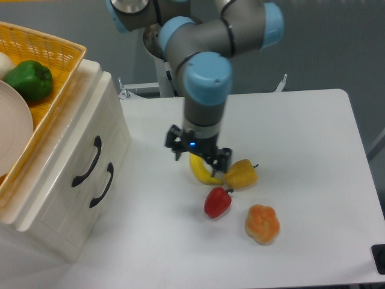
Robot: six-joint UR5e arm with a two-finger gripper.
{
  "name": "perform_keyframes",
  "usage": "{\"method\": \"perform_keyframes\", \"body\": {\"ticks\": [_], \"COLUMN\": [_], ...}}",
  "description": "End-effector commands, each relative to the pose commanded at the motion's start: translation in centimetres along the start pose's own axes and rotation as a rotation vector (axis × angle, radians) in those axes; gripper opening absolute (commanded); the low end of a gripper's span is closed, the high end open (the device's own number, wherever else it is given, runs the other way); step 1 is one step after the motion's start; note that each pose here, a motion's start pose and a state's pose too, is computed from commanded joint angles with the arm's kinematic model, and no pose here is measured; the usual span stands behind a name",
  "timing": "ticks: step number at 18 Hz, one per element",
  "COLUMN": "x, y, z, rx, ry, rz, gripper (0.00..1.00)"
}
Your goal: Slide open the top white drawer
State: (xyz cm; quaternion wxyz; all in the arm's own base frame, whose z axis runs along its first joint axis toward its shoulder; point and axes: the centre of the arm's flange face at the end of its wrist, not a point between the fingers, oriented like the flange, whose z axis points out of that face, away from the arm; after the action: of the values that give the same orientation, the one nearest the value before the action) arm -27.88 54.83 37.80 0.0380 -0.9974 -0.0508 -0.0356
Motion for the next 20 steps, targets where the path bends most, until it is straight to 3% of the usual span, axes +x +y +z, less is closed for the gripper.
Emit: {"method": "perform_keyframes", "body": {"ticks": [11, 20], "x": [4.1, 5.5], "y": [-1.1, -1.8], "z": [0.3, -0.2], "rx": [0.065, 0.102], "ry": [0.144, 0.203], "rz": [-0.034, -0.075], "gripper": [1.00, 1.00]}}
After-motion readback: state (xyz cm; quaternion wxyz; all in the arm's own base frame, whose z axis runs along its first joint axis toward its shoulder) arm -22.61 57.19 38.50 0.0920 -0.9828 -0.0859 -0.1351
